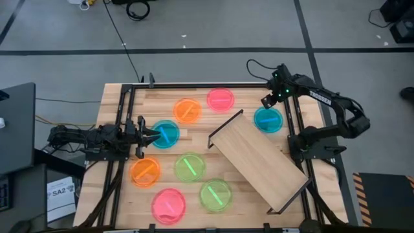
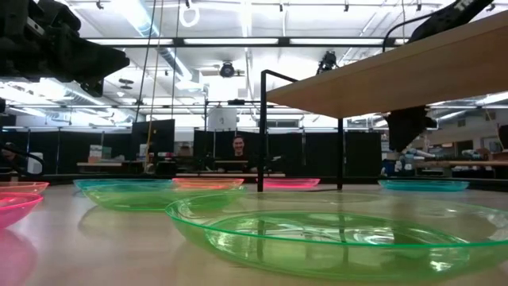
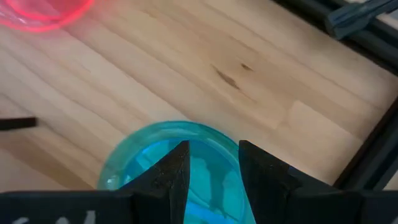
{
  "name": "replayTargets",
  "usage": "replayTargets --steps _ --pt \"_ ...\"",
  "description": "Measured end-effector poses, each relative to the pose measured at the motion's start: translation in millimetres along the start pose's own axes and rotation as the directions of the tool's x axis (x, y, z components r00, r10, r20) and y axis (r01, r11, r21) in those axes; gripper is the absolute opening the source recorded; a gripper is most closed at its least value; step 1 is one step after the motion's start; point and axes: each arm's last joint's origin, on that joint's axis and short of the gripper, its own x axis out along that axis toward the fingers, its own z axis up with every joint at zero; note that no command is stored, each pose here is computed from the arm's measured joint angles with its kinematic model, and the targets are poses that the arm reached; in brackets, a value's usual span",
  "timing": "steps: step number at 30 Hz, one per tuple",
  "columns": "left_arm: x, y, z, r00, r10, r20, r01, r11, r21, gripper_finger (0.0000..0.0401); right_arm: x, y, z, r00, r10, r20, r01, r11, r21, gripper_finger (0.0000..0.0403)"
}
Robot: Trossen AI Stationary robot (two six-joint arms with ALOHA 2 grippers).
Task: Place and stack plates onto a shelf
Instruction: Put the right blue plate on the shelf
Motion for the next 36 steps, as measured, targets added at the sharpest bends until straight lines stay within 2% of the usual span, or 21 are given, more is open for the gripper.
replayTargets --steps 12,22,36 --pt "0 0 0 1.0 0.0 0.0 0.0 1.0 0.0 0.0079 33 -5 3 0.991 -0.034 -0.131 0.016 0.991 -0.136 0.0143" --pt "0 1 0 1.0 0.019 0.001 -0.019 1.0 0.0 0.0079 52 -8 3 0.981 -0.034 -0.192 0.003 0.987 -0.16 0.0133" --pt "0 1 0 1.0 0.019 0.001 -0.019 1.0 0.0 0.0079 52 2 5 0.984 -0.037 -0.175 -0.002 0.975 -0.22 0.0132"
